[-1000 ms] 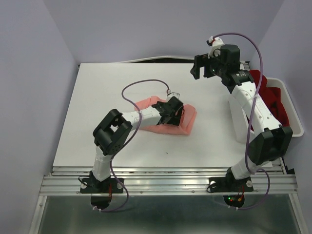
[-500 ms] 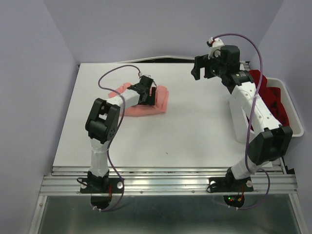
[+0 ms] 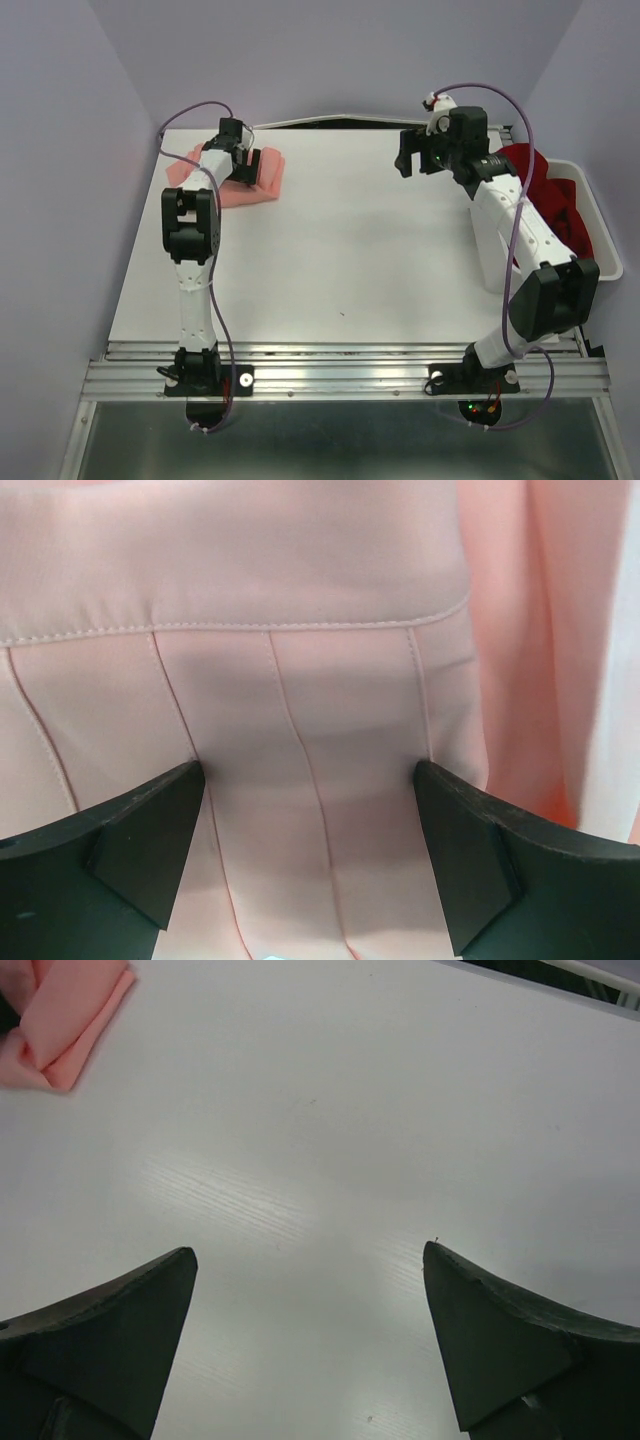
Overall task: Fold and stack the skirts
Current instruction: Neatly place the folded skirt to the corner, then grab the skirt from the pile, then move the skirt to the center of the board
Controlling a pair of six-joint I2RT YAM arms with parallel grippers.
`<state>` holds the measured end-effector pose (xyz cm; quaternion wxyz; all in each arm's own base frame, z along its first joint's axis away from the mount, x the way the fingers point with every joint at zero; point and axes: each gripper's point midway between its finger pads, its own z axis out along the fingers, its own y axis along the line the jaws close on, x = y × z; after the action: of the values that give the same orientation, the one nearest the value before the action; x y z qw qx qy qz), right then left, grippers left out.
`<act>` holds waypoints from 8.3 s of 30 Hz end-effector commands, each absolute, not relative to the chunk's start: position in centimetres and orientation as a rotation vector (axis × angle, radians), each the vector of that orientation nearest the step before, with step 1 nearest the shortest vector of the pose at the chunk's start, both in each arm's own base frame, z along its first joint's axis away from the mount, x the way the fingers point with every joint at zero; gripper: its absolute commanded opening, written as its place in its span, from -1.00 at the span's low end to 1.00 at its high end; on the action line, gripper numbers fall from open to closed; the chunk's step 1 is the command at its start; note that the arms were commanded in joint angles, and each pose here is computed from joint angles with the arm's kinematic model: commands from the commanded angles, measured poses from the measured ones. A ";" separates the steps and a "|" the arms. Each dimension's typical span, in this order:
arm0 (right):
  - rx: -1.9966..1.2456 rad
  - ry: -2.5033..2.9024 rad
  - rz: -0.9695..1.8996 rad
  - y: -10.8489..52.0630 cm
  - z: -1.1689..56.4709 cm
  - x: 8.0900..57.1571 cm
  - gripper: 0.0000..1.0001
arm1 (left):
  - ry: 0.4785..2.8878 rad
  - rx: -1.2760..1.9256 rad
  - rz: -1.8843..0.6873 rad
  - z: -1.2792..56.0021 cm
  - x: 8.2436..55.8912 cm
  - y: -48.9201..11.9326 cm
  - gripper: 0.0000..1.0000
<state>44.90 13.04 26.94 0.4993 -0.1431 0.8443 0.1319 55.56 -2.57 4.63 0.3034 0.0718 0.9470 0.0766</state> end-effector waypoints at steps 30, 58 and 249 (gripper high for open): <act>-0.325 1.933 0.295 11.7 30.9 43.9 1.00 | 2.349 0.642 0.332 6.5 61.5 2.2 0.97; -0.281 1.897 0.307 11.5 33.0 43.5 1.00 | 2.170 0.238 0.046 24.4 47.1 -0.5 0.97; -0.641 1.623 0.994 31.2 37.7 35.7 -0.99 | 1.747 0.348 -0.318 32.4 33.9 -4.5 0.97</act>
<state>37.82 34.04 43.65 0.5380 -0.2354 0.6515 0.4803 34.67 -4.41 34.08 0.6243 0.0841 0.7583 -0.1678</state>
